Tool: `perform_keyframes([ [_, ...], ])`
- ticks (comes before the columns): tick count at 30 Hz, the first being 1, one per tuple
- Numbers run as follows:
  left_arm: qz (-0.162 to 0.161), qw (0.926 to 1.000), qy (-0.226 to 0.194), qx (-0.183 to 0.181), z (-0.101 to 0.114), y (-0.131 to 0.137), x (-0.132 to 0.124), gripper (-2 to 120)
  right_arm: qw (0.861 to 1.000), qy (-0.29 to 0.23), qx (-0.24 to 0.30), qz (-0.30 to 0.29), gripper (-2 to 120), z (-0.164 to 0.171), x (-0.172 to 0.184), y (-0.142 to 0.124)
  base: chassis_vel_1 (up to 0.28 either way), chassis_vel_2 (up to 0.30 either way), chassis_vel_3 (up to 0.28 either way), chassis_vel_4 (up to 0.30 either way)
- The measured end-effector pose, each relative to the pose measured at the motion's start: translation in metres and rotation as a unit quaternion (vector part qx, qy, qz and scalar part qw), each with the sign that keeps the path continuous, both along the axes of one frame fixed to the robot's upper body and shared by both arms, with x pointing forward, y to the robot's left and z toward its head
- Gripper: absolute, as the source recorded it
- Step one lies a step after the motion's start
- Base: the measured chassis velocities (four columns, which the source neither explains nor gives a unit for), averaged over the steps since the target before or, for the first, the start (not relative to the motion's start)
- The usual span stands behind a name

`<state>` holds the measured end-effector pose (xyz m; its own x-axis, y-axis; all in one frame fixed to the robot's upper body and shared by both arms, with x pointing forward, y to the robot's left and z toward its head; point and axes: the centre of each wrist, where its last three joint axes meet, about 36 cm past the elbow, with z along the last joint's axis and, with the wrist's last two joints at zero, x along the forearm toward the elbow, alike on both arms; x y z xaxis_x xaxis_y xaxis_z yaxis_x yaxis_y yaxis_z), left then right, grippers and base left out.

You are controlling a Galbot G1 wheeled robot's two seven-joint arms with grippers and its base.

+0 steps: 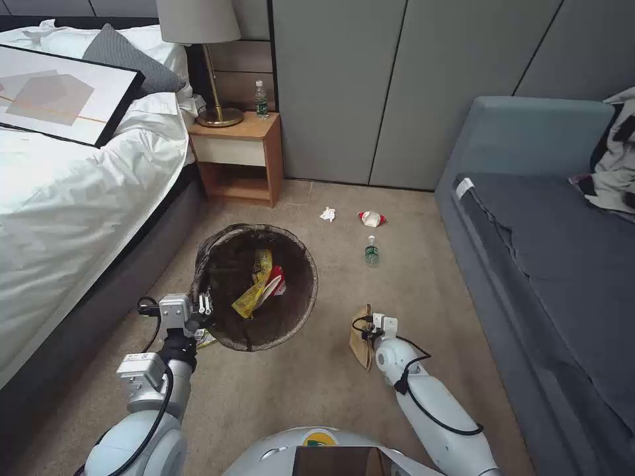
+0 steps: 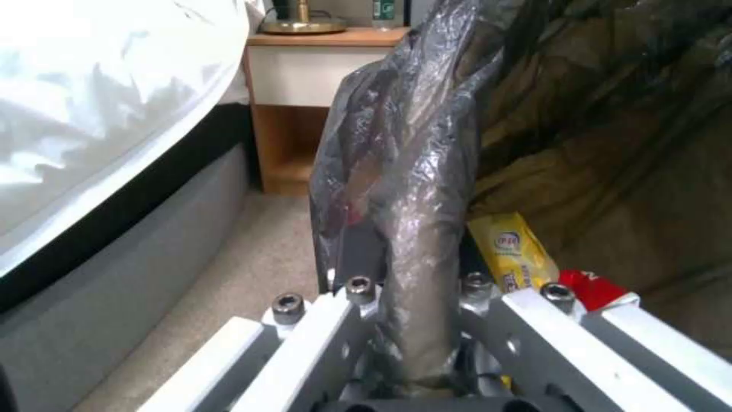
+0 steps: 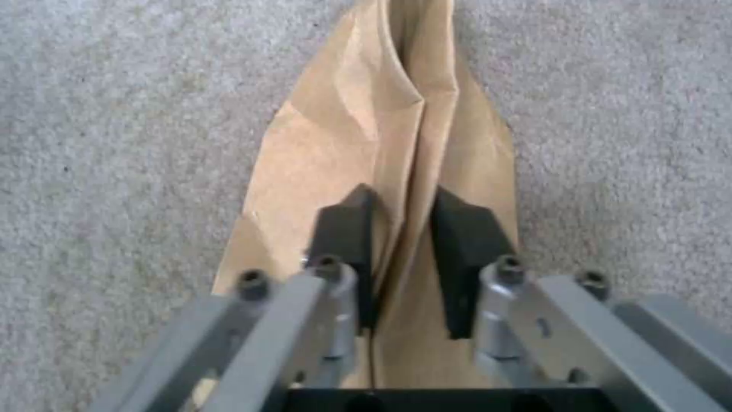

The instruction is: Pick up the trash bin, then pick up the garbage from the floor and place it into the trash bin.

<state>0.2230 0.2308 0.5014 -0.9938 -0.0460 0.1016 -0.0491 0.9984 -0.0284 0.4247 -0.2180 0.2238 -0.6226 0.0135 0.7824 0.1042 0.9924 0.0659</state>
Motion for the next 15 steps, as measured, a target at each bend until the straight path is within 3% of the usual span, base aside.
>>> perform_keyframes([
  [4, -0.001, 1.0000, 0.000, -0.001, 0.000, -0.001, 0.000, 3, 1.000, -0.002, -0.001, 0.001, 0, 0.002, -0.001, -0.002, 0.000, 0.000, 0.000, 0.000],
  [11, -0.001, 1.0000, 0.000, -0.001, 0.000, -0.001, 0.000, 3, 1.000, -0.008, -0.007, 0.000, 0, 0.003, -0.001, -0.005, 0.000, 0.000, 0.000, 0.000],
  [15, -0.002, 1.0000, -0.002, 0.000, 0.002, -0.001, -0.001, 3, 0.999, -0.031, -0.013, 0.002, 0, 0.020, -0.004, -0.012, 0.000, 0.000, 0.000, 0.000],
])
